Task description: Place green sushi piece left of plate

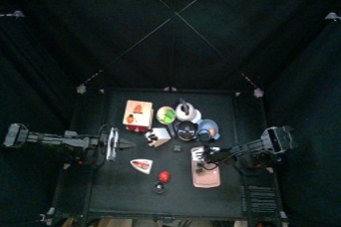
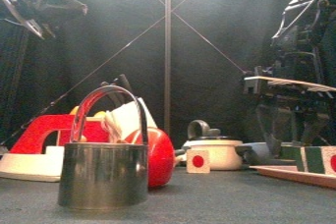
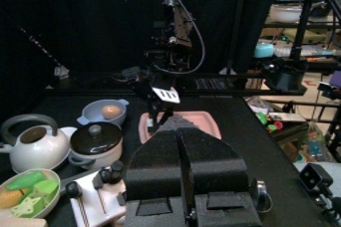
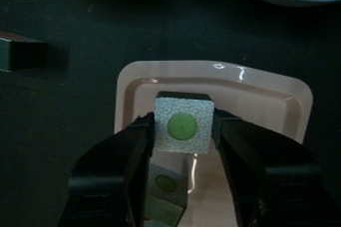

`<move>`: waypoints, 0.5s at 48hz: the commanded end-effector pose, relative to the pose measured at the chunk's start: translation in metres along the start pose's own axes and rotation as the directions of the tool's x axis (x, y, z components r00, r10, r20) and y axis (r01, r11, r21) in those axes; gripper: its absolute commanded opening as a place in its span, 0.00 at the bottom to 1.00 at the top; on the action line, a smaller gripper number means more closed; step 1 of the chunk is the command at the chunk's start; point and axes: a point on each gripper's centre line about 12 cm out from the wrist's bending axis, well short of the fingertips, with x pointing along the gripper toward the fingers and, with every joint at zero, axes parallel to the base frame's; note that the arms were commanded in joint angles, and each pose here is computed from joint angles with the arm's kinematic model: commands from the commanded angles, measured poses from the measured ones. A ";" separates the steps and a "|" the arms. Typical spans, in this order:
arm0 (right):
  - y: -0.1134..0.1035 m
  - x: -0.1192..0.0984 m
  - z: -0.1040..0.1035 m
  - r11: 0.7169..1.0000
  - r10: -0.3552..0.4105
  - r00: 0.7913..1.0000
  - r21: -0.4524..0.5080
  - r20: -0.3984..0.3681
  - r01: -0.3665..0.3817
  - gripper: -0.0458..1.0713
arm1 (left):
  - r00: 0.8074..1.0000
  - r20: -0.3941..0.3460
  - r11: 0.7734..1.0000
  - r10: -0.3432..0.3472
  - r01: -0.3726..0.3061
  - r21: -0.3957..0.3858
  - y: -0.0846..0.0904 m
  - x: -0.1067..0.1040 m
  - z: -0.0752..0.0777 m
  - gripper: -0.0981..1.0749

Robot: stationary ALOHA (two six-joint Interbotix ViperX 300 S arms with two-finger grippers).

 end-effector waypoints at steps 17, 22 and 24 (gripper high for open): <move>0.052 -0.037 0.004 0.973 0.221 0.974 -0.083 0.051 -0.216 0.64 | 1.000 0.011 1.000 -0.002 0.002 0.001 0.000 0.002 0.004 0.08; 0.068 -0.038 0.001 0.957 0.273 0.961 -0.110 0.043 -0.267 0.64 | 1.000 0.012 1.000 -0.002 0.002 0.001 0.000 0.002 0.004 0.08; 0.075 -0.036 -0.002 0.951 0.290 0.956 -0.124 0.039 -0.283 0.64 | 1.000 0.012 1.000 -0.002 0.002 0.001 0.000 0.002 0.004 0.08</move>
